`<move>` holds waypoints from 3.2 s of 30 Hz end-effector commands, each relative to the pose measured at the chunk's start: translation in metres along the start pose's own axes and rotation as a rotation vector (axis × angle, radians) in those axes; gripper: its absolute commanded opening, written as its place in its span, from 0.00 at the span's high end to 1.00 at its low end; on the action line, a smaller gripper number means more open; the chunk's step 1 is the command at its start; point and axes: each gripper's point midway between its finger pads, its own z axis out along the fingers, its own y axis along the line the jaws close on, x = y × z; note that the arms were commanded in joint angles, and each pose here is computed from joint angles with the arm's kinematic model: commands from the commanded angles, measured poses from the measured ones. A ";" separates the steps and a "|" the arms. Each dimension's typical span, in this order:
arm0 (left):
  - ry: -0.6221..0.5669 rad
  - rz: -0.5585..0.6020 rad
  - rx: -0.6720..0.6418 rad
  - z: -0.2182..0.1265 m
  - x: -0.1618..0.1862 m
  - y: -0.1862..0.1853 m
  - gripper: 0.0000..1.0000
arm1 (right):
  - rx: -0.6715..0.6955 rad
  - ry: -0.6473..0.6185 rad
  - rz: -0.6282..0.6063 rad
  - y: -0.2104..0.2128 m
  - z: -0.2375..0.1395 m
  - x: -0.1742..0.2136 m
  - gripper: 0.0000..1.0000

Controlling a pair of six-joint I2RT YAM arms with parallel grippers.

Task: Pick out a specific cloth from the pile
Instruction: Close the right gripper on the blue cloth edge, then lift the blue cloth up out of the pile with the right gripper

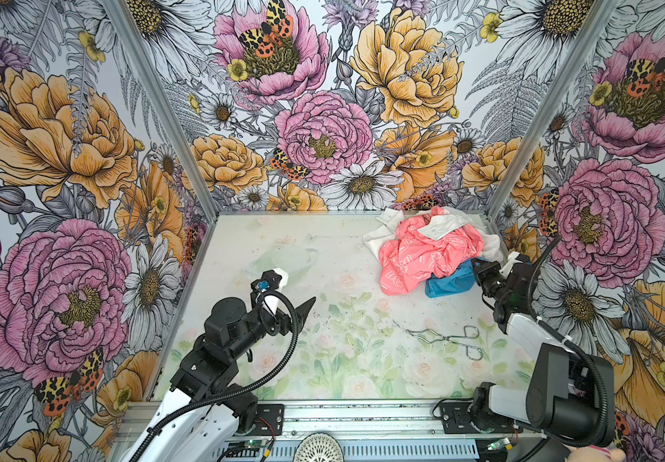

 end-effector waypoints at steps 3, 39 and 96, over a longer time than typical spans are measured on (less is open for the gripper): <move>0.001 0.018 -0.013 -0.002 0.003 0.001 0.01 | -0.146 -0.051 -0.071 0.056 -0.006 -0.022 1.00; -0.004 0.024 -0.015 -0.004 0.002 -0.001 0.01 | -0.306 -0.166 -0.159 0.139 -0.042 -0.051 1.00; -0.025 0.030 -0.015 -0.009 -0.002 -0.002 0.01 | -0.697 -0.420 -0.426 0.340 -0.167 -0.085 1.00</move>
